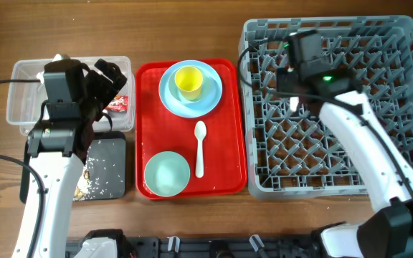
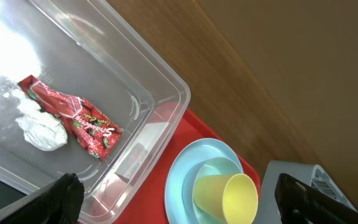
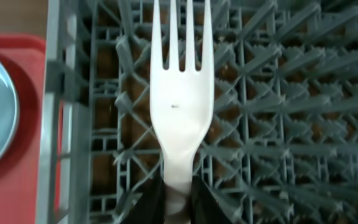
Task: Sort waste into correct bins and load items into the dishwasher rack
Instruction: 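Grasp the white fork with the right gripper and place it in the rack, then move the right gripper back and grasp the white spoon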
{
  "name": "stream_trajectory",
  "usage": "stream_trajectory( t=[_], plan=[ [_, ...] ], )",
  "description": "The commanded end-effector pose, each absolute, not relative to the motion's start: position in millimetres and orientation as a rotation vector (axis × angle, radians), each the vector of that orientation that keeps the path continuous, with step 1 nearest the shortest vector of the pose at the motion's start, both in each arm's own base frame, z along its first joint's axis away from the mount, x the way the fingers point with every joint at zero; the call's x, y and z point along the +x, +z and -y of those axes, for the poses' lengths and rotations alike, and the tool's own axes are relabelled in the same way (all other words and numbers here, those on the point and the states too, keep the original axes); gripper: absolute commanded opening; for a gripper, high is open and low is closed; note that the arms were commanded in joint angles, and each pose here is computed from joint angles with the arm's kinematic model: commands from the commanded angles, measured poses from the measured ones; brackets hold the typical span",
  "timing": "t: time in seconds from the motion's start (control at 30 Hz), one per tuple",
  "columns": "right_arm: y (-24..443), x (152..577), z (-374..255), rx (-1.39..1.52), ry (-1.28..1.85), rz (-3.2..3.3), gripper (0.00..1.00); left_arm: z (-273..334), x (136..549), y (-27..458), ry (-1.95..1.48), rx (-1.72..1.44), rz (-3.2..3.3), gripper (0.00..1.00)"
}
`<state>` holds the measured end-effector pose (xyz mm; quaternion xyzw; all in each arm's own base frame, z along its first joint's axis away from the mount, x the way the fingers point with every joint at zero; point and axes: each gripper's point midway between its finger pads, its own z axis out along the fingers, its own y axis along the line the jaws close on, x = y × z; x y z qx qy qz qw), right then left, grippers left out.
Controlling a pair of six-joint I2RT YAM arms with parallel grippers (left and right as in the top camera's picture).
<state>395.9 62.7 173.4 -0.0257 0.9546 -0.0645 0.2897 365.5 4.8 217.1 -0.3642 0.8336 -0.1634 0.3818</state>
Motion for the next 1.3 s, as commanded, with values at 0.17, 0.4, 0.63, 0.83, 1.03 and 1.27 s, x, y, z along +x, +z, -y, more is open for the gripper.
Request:
stream_trajectory(
  t=[0.17,0.4,0.63,0.83,1.03,1.27],
  plan=[
    [137,411,-82,-0.168,0.019,-2.628,0.04,-7,368,222,-0.420,-0.929,-2.114,1.00],
    [101,415,-83,-0.202,-0.001,-2.702,0.33,-7,368,222,-0.420,-0.929,-2.114,1.00],
    [171,383,-118,-0.154,0.241,-2.723,0.40,-7,368,222,-0.420,-0.929,-2.114,1.00],
    [186,311,-221,-0.020,0.500,-2.827,0.40,-7,368,222,-0.420,-0.929,-2.114,1.00],
    [145,280,-273,-0.182,0.167,-2.778,0.40,-7,368,222,-0.420,-0.929,-2.114,1.00],
    [59,276,-288,-0.246,-0.116,-2.847,0.44,-7,368,222,-0.420,-0.929,-2.114,1.00]
  ],
)
